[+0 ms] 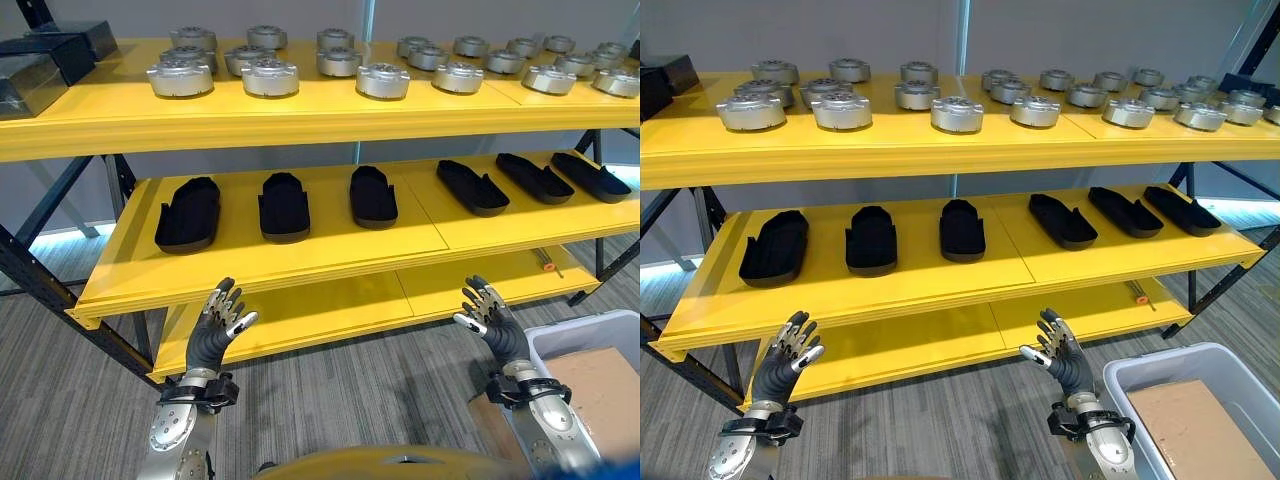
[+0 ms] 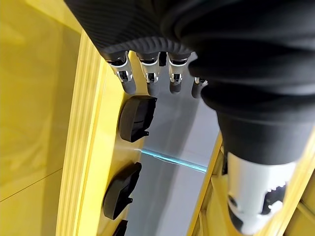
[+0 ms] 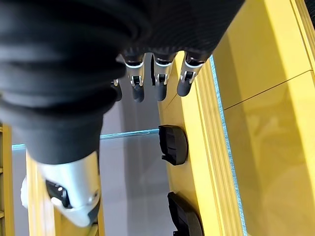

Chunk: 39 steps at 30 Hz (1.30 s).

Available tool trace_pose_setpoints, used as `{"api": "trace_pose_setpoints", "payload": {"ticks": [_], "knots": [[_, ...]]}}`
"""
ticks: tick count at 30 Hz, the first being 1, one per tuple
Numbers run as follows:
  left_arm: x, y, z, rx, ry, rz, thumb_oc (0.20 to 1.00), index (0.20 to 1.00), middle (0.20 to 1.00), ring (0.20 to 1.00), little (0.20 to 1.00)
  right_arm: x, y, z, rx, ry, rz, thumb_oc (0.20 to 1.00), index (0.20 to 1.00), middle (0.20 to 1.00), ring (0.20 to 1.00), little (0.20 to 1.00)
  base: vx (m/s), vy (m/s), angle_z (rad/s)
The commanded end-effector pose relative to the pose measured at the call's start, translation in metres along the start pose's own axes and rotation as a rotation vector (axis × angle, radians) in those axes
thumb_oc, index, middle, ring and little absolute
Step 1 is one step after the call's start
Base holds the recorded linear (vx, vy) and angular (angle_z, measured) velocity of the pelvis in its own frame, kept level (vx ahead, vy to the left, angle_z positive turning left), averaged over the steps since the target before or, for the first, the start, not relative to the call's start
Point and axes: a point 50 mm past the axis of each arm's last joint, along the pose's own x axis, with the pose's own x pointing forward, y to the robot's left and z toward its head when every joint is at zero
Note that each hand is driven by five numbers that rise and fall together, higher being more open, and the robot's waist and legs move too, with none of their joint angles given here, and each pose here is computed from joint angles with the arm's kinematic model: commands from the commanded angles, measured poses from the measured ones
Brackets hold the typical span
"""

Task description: Move parts from the plastic box to the shelf.

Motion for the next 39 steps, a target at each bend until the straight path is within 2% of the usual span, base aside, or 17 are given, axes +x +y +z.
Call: {"api": "trace_pose_setpoints", "payload": {"ticks": [1, 10, 20, 31, 35, 39], "knots": [[0.014, -0.006, 0.031, 0.024, -0.152, -0.052, 1.000, 1.000, 1.000, 1.000, 1.000, 0.012, 0.005, 0.025, 0.015, -0.138, 0.020, 1.000, 1.000, 1.000, 1.000, 1.000, 0.00, 0.000, 0.00], [0.053, -0.044, 0.072, 0.012, -0.354, -0.167, 1.000, 1.000, 1.000, 1.000, 1.000, 0.012, 0.005, 0.028, -0.018, -0.149, 0.020, 1.000, 1.000, 1.000, 1.000, 1.000, 0.01, -0.027, -0.08], [0.074, -0.068, 0.100, -0.065, -0.491, -0.198, 1.000, 1.000, 1.000, 1.000, 1.000, 0.017, -0.001, 0.043, -0.087, -0.197, 0.028, 1.000, 1.000, 1.000, 1.000, 1.000, 0.01, -0.065, -0.26], [0.069, -0.082, 0.095, -0.135, -0.455, -0.280, 1.000, 1.000, 1.000, 1.000, 1.000, 0.017, -0.018, 0.066, -0.202, -0.283, -0.018, 1.000, 1.000, 1.000, 1.000, 1.000, 0.00, -0.178, 0.12], [0.067, -0.076, 0.097, -0.108, -0.475, -0.242, 1.000, 1.000, 1.000, 1.000, 1.000, 0.023, -0.019, 0.064, -0.228, -0.283, -0.042, 1.000, 1.000, 1.000, 1.000, 1.000, 0.08, 0.078, 0.43], [0.060, -0.067, 0.096, -0.114, -0.480, -0.204, 1.000, 1.000, 1.000, 1.000, 1.000, 0.022, -0.014, 0.055, -0.186, -0.260, -0.039, 1.000, 1.000, 1.000, 1.000, 1.000, 0.09, 0.170, -0.79]]}}
